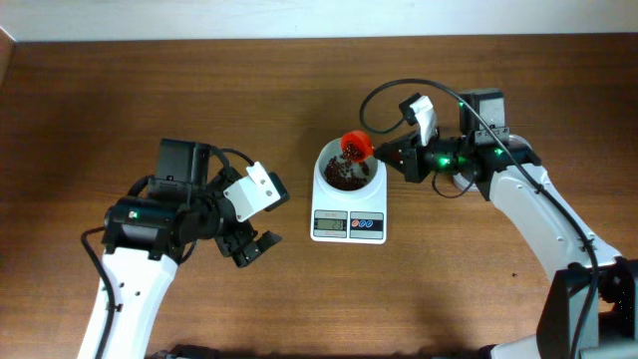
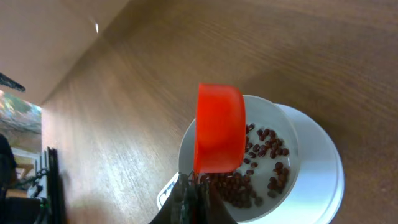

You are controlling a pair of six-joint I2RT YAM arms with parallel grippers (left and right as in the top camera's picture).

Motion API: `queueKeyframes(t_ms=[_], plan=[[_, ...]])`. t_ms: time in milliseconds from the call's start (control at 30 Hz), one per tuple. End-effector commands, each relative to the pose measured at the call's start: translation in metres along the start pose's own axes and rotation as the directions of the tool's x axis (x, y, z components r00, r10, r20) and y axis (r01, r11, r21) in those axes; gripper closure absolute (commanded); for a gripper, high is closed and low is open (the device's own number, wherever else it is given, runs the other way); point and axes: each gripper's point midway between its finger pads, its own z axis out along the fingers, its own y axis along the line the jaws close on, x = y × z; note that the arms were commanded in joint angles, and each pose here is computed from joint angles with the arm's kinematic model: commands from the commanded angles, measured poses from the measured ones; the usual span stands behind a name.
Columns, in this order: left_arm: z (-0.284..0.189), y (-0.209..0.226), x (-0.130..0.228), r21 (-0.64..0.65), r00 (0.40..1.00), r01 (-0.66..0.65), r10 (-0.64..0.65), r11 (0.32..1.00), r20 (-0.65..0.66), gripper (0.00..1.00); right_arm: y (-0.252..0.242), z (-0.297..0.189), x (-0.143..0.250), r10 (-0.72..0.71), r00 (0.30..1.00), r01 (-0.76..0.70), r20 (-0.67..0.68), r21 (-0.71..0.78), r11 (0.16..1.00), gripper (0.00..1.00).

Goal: Scoop and weigh 50g on scale

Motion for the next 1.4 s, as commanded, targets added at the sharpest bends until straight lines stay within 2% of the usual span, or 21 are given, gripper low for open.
queueKeyframes(t_ms=[0, 200, 267, 300, 367, 400, 433, 500, 600, 633, 700, 733, 800, 833, 900, 933, 967, 1133, 1200, 1300, 1367], plan=[[0.000, -0.001, -0.001, 0.001, 1.000, 0.008, -0.008, 1.000, 0.002, 0.01, 0.002, 0.001, -0.001, -0.060, 0.998, 0.060, 0.000, -0.008, 0.998, 0.96], [0.000, -0.001, -0.001, 0.001, 1.000, 0.008, -0.008, 1.000, 0.002, 0.01, -0.009, 0.001, -0.001, -0.089, 0.996, 0.090, -0.010, 0.059, 0.994, 0.96], [0.000, -0.001, -0.001, 0.001, 1.000, 0.008, -0.008, 1.000, 0.002, 0.01, 0.014, 0.001, -0.003, -0.157, 0.987, 0.158, 0.022, -0.071, 0.985, 0.96], [0.000, -0.001, -0.001, 0.001, 1.000, 0.008, -0.008, 1.000, 0.002, 0.01, -0.018, 0.000, 0.001, -0.048, 0.999, 0.050, -0.021, 0.106, 0.993, 0.96], [0.000, -0.001, -0.001, 0.001, 1.000, 0.008, -0.008, 1.000, 0.002, 0.01, 0.003, 0.001, 0.000, -0.147, 0.989, 0.147, -0.003, -0.013, 0.989, 0.96], [0.000, -0.001, -0.001, 0.001, 1.000, 0.008, -0.008, 1.000, 0.002, 0.01, -0.018, 0.000, 0.005, -0.045, 0.998, 0.049, -0.034, 0.111, 0.993, 0.96], [0.000, -0.001, -0.001, 0.001, 1.000, 0.008, -0.008, 1.000, 0.002, 0.01, 0.009, 0.000, 0.003, -0.120, 0.993, 0.119, -0.009, -0.042, 0.992, 0.96], [0.000, -0.001, -0.001, 0.001, 1.000, 0.008, -0.008, 1.000, 0.002, 0.01, -0.008, 0.000, 0.004, -0.065, 0.997, 0.067, -0.029, 0.058, 0.996, 0.96], [0.000, -0.001, -0.001, 0.001, 1.000, 0.008, -0.008, 1.000, 0.002, 0.01, 0.020, -0.002, 0.001, -0.189, 0.982, 0.189, 0.013, -0.093, 0.978, 0.96], [0.000, -0.001, -0.001, 0.001, 1.000, 0.008, -0.008, 1.000, 0.002, 0.01, -0.005, -0.001, 0.003, -0.125, 0.992, 0.126, -0.028, 0.046, 0.991, 0.96], [0.000, -0.001, -0.001, 0.001, 1.000, 0.008, -0.008, 1.000, 0.002, 0.01, 0.028, -0.003, 0.002, -0.225, 0.974, 0.226, 0.028, -0.134, 0.965, 0.96], [0.000, -0.001, -0.001, 0.001, 1.000, 0.008, -0.008, 1.000, 0.002, 0.01, -0.004, -0.002, 0.006, -0.153, 0.987, 0.154, -0.040, 0.045, 0.987, 0.96], [0.000, -0.001, -0.001, 0.001, 1.000, 0.008, -0.008, 1.000, 0.002, 0.01, 0.020, -0.003, 0.005, -0.216, 0.976, 0.215, -0.001, -0.086, 0.973, 0.96], [0.000, -0.001, -0.001, 0.001, 1.000, 0.008, -0.008, 1.000, 0.002, 0.01, -0.013, -0.003, 0.007, -0.102, 0.993, 0.107, -0.051, 0.103, 0.989, 0.96], [0.000, -0.001, -0.001, 0.001, 1.000, 0.008, -0.008, 1.000, 0.002, 0.01, 0.018, -0.003, 0.002, -0.223, 0.975, 0.223, 0.002, -0.072, 0.972, 0.96], [0.000, -0.001, -0.001, 0.001, 1.000, 0.008, -0.008, 1.000, 0.002, 0.01, -0.006, -0.004, 0.004, -0.127, 0.991, 0.129, -0.039, 0.070, 0.989, 0.96], [0.000, -0.001, -0.001, 0.001, 1.000, 0.008, -0.008, 1.000, 0.002, 0.01, 0.014, -0.005, 0.003, -0.188, 0.982, 0.188, -0.012, -0.039, 0.981, 0.96], [0.000, -0.001, -0.001, 0.001, 1.000, 0.008, -0.008, 1.000, 0.002, 0.01, -0.008, -0.008, -0.001, -0.203, 0.978, 0.206, -0.043, 0.101, 0.973, 0.96], [0.000, -0.001, -0.001, 0.001, 1.000, 0.008, -0.008, 1.000, 0.002, 0.01, 0.027, -0.010, -0.006, -0.318, 0.948, 0.319, 0.027, -0.067, 0.945, 0.96], [0.000, -0.001, -0.001, 0.001, 1.000, 0.008, -0.008, 1.000, 0.002, 0.01, 0.031, -0.013, -0.006, -0.330, 0.944, 0.331, 0.021, -0.073, 0.941, 0.96], [0.000, -0.001, -0.001, 0.001, 1.000, 0.008, -0.008, 1.000, 0.002, 0.01, -0.002, -0.013, -0.002, -0.299, 0.952, 0.304, -0.064, 0.099, 0.947, 0.96]])
